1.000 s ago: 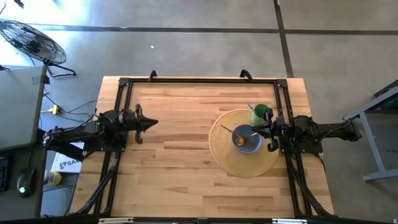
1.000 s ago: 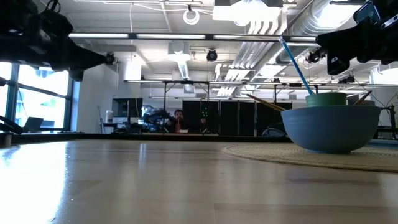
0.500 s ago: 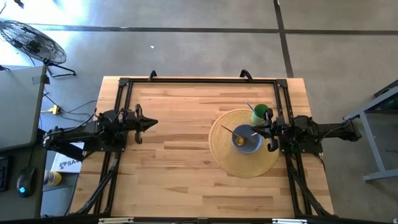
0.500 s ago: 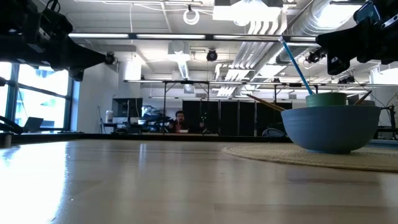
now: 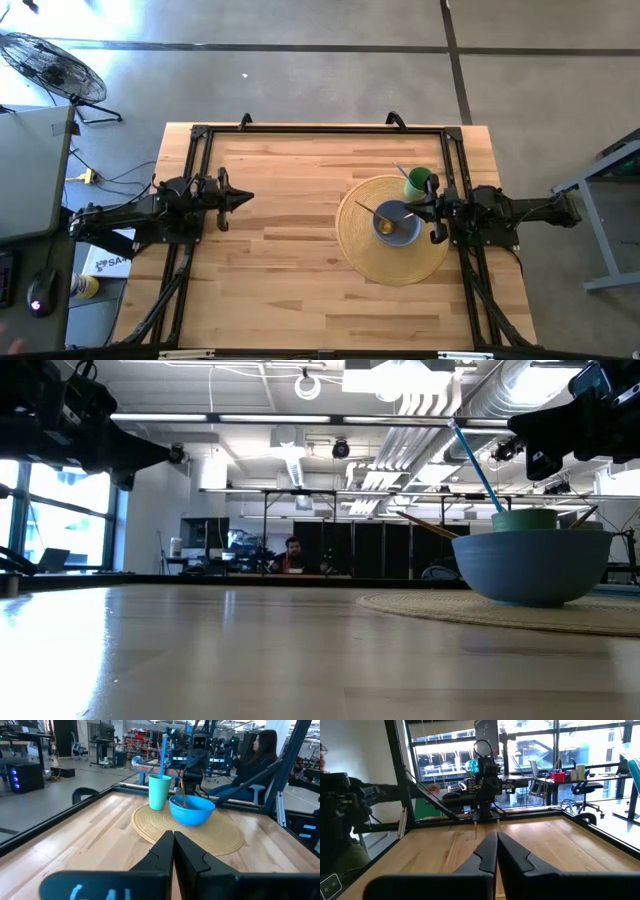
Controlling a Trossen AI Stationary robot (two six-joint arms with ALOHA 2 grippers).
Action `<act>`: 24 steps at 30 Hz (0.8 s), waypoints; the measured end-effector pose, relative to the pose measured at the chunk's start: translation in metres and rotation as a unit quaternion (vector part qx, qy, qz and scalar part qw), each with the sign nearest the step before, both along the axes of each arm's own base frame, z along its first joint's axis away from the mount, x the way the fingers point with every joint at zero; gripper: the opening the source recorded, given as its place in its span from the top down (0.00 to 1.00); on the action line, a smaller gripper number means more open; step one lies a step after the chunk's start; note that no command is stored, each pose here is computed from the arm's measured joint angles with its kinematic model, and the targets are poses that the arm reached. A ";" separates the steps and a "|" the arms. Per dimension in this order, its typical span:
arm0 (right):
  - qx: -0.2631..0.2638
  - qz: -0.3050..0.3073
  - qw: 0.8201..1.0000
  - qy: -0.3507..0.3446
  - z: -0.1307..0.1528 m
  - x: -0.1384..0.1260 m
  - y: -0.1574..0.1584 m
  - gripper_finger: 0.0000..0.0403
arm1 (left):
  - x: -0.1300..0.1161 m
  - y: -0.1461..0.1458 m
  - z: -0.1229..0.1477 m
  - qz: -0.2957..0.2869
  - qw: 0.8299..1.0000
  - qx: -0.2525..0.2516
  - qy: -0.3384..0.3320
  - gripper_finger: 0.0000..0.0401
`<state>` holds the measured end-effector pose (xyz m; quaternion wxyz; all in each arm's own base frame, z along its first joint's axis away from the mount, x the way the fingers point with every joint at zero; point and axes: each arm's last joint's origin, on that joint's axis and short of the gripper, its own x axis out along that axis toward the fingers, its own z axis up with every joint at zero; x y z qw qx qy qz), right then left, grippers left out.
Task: Pick & Place Utensil
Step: Return to Home Position
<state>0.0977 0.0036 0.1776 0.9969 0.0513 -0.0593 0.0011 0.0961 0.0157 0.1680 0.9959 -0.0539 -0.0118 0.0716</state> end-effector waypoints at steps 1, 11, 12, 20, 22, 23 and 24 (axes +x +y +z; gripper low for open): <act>0.000 0.000 1.000 0.000 0.000 0.000 0.000 0.99 | 0.000 0.000 0.000 0.000 1.000 0.000 0.000 0.98; 0.000 0.000 1.000 0.000 0.000 0.000 0.000 0.98 | 0.000 0.000 0.000 0.000 1.000 0.000 0.000 0.98; 0.000 0.000 1.000 0.000 0.000 0.000 0.000 0.98 | 0.000 0.000 0.000 0.000 1.000 0.000 0.000 0.98; 0.000 0.000 1.000 0.000 0.000 0.000 0.000 0.99 | 0.000 0.000 0.000 0.000 1.000 0.000 0.000 0.98; 0.000 0.000 1.000 0.000 0.000 0.000 0.000 0.99 | 0.000 0.000 0.000 0.000 1.000 0.000 0.000 0.98; 0.000 0.000 1.000 0.000 0.000 0.000 0.000 0.99 | 0.000 0.000 0.000 0.000 1.000 0.000 0.000 0.98; 0.000 0.000 1.000 0.000 0.000 0.000 0.000 0.99 | 0.000 0.000 0.000 0.000 1.000 0.000 0.000 0.98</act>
